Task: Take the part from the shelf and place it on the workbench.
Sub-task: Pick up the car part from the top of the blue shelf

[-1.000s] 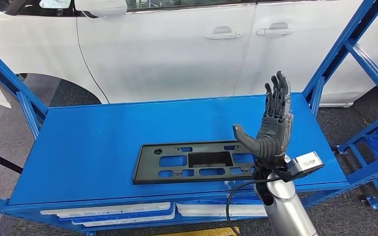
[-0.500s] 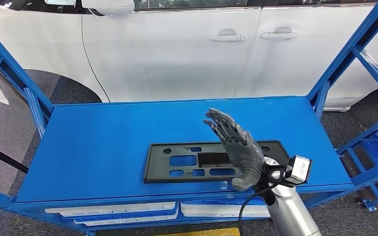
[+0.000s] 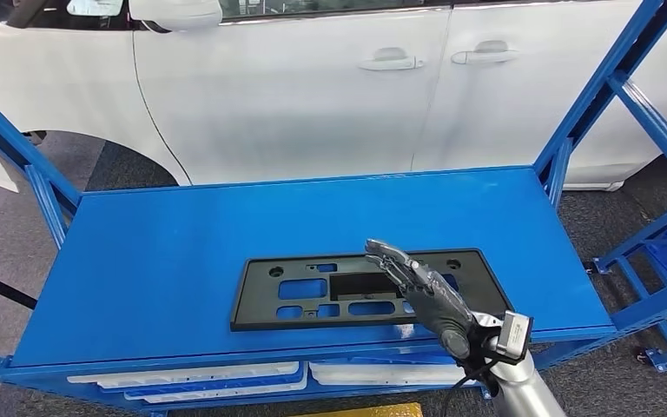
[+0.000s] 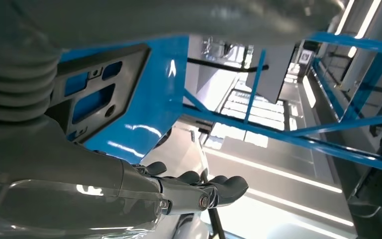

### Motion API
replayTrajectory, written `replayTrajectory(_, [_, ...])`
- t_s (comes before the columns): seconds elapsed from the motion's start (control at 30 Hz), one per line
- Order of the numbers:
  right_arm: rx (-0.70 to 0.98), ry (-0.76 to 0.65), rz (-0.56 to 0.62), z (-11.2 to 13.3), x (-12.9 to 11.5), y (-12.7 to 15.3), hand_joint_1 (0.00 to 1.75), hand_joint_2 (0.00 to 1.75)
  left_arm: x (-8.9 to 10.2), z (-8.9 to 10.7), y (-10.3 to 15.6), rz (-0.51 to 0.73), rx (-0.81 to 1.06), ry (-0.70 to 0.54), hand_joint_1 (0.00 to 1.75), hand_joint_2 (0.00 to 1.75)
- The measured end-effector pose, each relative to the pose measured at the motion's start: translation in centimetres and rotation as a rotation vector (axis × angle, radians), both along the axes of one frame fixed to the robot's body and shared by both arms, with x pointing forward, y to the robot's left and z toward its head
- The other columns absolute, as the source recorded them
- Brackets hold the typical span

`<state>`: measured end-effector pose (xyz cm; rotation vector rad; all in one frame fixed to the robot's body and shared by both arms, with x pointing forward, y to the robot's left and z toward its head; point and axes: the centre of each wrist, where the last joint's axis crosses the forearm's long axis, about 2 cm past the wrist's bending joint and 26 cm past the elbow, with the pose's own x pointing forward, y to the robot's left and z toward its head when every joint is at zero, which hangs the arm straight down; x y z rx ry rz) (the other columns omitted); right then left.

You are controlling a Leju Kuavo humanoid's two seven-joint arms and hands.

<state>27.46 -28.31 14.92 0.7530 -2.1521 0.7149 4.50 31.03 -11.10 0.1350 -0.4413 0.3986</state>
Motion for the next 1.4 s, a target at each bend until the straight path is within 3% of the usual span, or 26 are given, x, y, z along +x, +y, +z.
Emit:
replayTrajectory(0.27, [-0.028,-0.025,-0.039,0.2,-1.0,-0.9,0.00,0.00,0.2,0.0,0.2,0.001,0.004,-0.003,0.00,0.00])
replayTrajectory(0.33, [-0.069,-0.063,-0.119,0.3,-1.3,-1.4,0.00,0.00,0.3,0.0,0.2,0.002,0.004,-0.003,0.00,0.00])
replayTrajectory(0.43, [-0.190,-0.192,-0.348,0.4,-2.6,-2.2,0.00,0.00,0.1,0.0,0.2,0.001,0.004,0.002,0.00,0.00])
replayTrajectory(0.57, [-0.405,-0.432,-0.561,0.3,-4.6,-3.0,0.00,1.75,0.0,0.0,0.2,0.000,0.002,0.009,0.00,0.00])
replayTrajectory(0.83, [-0.740,-0.883,-0.810,0.0,-7.6,-3.1,0.00,1.75,0.0,0.0,0.2,-0.001,0.015,0.010,0.00,0.00])
replayTrajectory(1.13, [-0.903,-0.865,-0.854,-1.8,-7.5,-1.5,0.00,1.75,0.2,0.0,0.1,-0.024,0.017,0.004,0.00,0.00])
replayTrajectory(1.4, [-0.885,-0.833,-0.856,-3.3,-7.5,-0.1,0.00,1.75,0.1,0.0,0.1,-0.046,0.014,-0.013,0.00,0.00])
